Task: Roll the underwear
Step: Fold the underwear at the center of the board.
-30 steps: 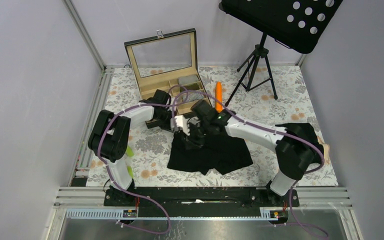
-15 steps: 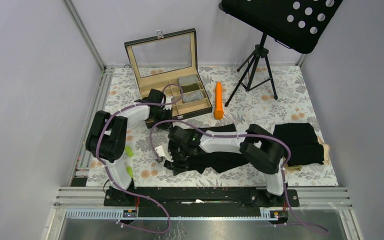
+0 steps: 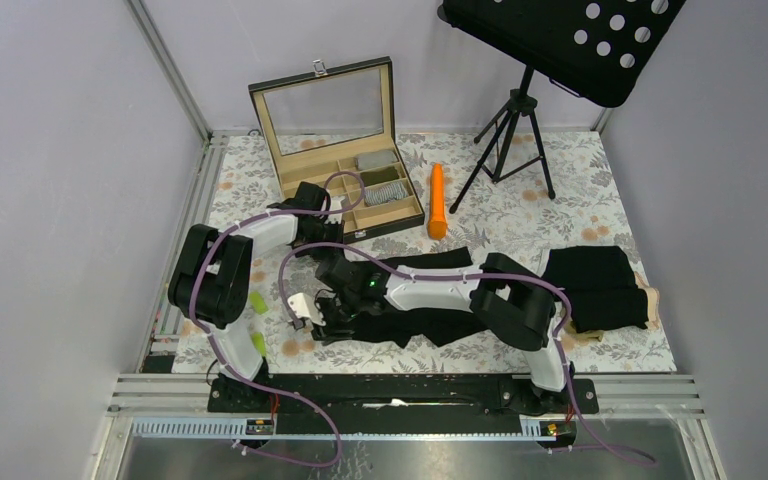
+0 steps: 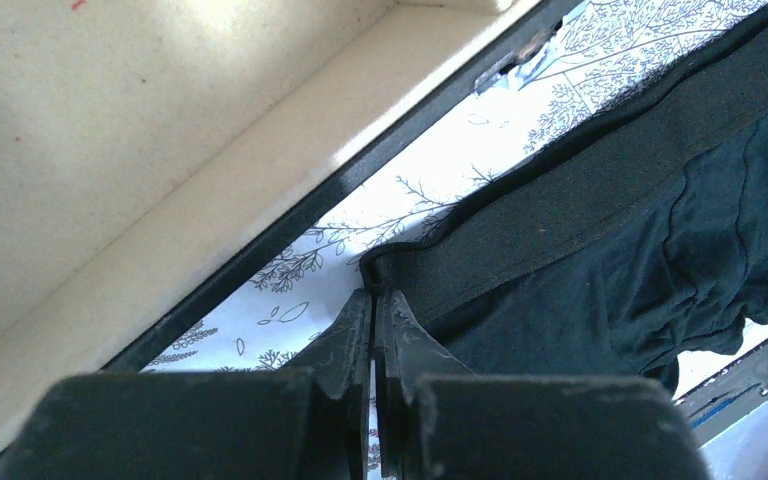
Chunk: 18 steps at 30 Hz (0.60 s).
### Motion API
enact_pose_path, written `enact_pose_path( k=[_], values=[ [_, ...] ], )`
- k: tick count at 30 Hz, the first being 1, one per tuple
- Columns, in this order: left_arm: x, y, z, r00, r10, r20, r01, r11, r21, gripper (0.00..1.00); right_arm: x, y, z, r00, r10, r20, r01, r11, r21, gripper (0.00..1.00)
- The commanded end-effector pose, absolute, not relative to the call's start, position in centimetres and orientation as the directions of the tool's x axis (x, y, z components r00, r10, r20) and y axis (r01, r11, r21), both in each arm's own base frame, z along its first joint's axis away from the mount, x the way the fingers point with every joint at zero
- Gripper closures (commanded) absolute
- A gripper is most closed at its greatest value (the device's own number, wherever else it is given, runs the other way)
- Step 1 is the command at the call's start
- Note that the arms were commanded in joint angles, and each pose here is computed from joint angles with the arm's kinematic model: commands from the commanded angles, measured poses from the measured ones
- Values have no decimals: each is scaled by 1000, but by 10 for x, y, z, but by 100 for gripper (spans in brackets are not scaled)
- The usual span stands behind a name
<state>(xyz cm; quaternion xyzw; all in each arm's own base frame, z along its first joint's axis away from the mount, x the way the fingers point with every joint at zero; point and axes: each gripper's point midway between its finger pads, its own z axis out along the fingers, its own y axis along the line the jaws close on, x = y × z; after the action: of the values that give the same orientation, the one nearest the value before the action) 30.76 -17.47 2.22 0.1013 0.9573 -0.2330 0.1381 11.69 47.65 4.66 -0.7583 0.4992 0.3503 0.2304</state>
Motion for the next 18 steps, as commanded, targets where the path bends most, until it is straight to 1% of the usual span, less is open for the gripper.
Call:
enact_pose_path(
  k=[1, 3, 6, 8, 10, 12, 13, 14, 15, 16, 18],
  values=[
    [315, -179, 39, -919, 132, -371, 298, 850, -435, 100, 135, 483, 37, 315, -612, -725, -924, -371, -88, 53],
    [316, -178, 38, -919, 132, -371, 297, 850, -434, 100, 143, 483, 29, 325, -642, -694, -932, -342, -121, 52],
    [316, -178, 37, -920, 132, -368, 296, 851, -433, 100, 148, 479, 18, 335, -676, -657, -932, -339, -127, 53],
    [316, -178, 36, -922, 133, -364, 295, 851, -435, 100, 148, 475, 12, 339, -681, -649, -931, -343, -127, 55],
    [316, -178, 35, -922, 134, -362, 295, 851, -435, 100, 145, 472, 7, 341, -685, -643, -929, -352, -118, 61],
    [317, -177, 34, -923, 134, -361, 294, 852, -433, 100, 142, 469, 4, 341, -688, -641, -927, -361, -105, 71],
    [317, -177, 34, -922, 134, -363, 294, 853, -432, 100, 140, 468, 4, 340, -688, -641, -925, -366, -98, 77],
    [317, -176, 34, -923, 134, -362, 292, 854, -430, 100, 139, 469, 5, 338, -686, -644, -925, -370, -91, 86],
    [318, -175, 35, -923, 134, -360, 291, 855, -430, 100, 137, 470, 8, 333, -682, -651, -925, -371, -84, 92],
    [318, -173, 36, -924, 133, -360, 290, 856, -429, 100, 136, 473, 12, 329, -675, -661, -924, -374, -78, 96],
    [319, -167, 41, -925, 123, -361, 280, 861, -424, 100, 132, 482, 25, 325, -648, -689, -920, -384, -73, 100]
  ],
)
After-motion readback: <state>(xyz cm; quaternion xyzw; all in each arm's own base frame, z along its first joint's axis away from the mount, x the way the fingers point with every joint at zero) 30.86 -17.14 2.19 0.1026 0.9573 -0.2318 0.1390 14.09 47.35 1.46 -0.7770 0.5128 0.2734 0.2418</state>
